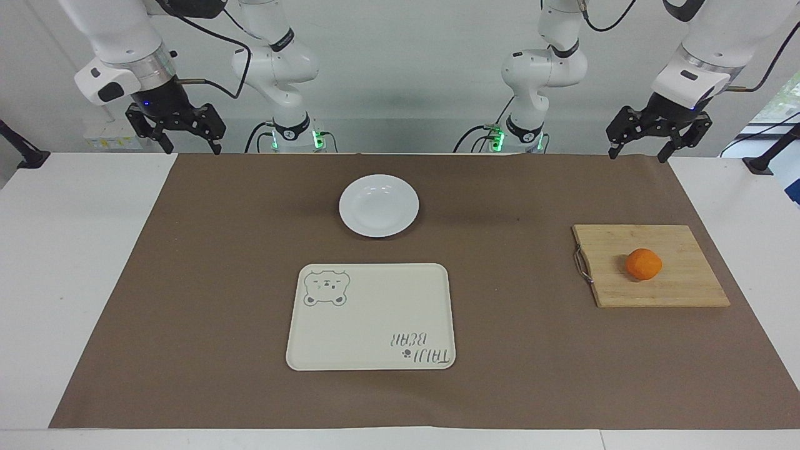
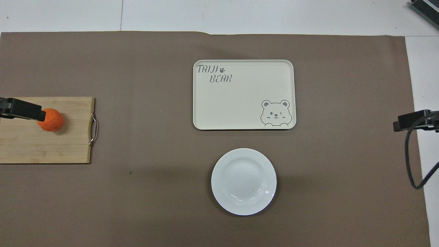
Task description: Place orange and plate with both arms
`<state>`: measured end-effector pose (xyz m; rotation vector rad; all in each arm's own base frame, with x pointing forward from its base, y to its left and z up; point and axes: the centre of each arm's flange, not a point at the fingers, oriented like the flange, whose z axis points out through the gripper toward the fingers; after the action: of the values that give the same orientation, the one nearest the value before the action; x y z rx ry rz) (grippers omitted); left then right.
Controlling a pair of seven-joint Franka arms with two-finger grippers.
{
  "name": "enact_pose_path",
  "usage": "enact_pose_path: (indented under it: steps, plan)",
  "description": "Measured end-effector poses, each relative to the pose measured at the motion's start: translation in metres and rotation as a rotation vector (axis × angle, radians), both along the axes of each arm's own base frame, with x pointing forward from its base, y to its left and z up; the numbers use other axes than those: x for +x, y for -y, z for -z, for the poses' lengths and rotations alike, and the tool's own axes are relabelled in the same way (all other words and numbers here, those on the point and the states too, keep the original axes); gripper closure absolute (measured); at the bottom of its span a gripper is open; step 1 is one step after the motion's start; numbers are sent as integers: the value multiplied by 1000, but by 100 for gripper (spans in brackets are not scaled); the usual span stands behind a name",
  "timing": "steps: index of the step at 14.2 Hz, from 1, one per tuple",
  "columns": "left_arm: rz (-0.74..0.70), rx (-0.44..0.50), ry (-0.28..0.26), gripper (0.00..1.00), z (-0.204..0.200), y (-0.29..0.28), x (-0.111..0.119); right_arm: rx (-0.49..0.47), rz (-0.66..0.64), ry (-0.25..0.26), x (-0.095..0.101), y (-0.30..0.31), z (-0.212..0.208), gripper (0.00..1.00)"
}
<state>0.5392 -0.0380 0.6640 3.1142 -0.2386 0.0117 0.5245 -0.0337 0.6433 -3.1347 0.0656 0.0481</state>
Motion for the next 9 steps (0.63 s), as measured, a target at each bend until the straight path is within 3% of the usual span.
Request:
enact_pose_path:
  steps: [9]
  plan:
    - [-1, 1, -7, 0, 1, -1, -1, 0, 0, 0, 0, 0, 0, 0]
